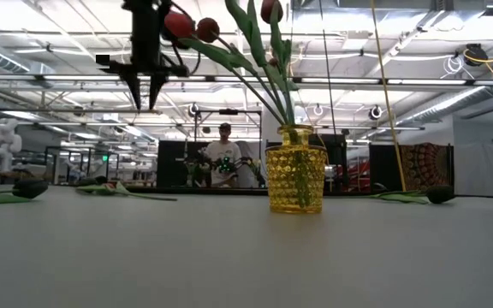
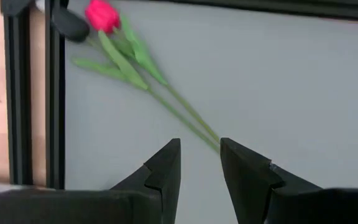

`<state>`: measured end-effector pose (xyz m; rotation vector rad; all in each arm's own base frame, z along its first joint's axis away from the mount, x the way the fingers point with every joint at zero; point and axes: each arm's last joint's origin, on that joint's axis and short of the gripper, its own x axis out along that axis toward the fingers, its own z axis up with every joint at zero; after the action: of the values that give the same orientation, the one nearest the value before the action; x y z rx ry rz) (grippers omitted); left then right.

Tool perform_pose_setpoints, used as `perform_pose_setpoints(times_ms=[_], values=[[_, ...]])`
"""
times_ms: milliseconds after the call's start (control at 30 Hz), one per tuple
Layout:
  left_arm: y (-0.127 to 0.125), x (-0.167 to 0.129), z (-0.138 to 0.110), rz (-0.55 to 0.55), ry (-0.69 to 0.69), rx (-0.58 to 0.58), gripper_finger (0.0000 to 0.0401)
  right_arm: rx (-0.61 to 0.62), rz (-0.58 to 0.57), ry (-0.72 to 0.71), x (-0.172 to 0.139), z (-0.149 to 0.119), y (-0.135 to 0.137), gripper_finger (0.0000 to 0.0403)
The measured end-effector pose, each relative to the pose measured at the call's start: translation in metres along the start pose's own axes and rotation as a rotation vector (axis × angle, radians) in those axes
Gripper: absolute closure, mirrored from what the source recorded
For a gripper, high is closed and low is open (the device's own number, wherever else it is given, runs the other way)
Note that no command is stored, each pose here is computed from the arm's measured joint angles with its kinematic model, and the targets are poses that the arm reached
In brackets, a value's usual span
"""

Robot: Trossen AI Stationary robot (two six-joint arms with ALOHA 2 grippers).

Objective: Sort flowers into vase by color
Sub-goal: Put the pink flower into the yellow vase

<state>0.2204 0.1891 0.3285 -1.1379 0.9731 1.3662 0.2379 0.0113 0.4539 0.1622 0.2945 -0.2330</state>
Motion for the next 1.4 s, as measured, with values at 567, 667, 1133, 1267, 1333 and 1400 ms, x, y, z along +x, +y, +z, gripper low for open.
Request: perform_pose_setpoints(times_ms=[567,667,1133,1267,1333,1400], values=[[-0.006,0.072,0.022,0.135,0.066,-0.372,0.028,-0.068,0.017,0.046,0.0,-0.004,0.0,0.0232],[0.002,0.079,0.025,0.119,0.085,-0.319,0.028,-0.067,0.011,0.046,0.0,-0.004,-0.001,0.0232],[0.022,0.127,0.015,0.077,0.189,-0.262,0.028,-0.079,-0.067,0.06,0.004,-0.003,-0.019,0.0232],[0.031,0.132,0.007,0.078,0.195,-0.263,0.028,-0.083,-0.07,0.075,0.004,-0.004,-0.02,0.0232],[0.032,0.133,0.005,0.052,0.179,-0.291,0.028,-0.085,-0.069,0.075,0.004,-0.004,-0.02,0.0232],[0.03,0.136,0.006,0.006,0.153,-0.319,0.028,-0.087,-0.069,0.075,0.004,-0.004,-0.02,0.0232]])
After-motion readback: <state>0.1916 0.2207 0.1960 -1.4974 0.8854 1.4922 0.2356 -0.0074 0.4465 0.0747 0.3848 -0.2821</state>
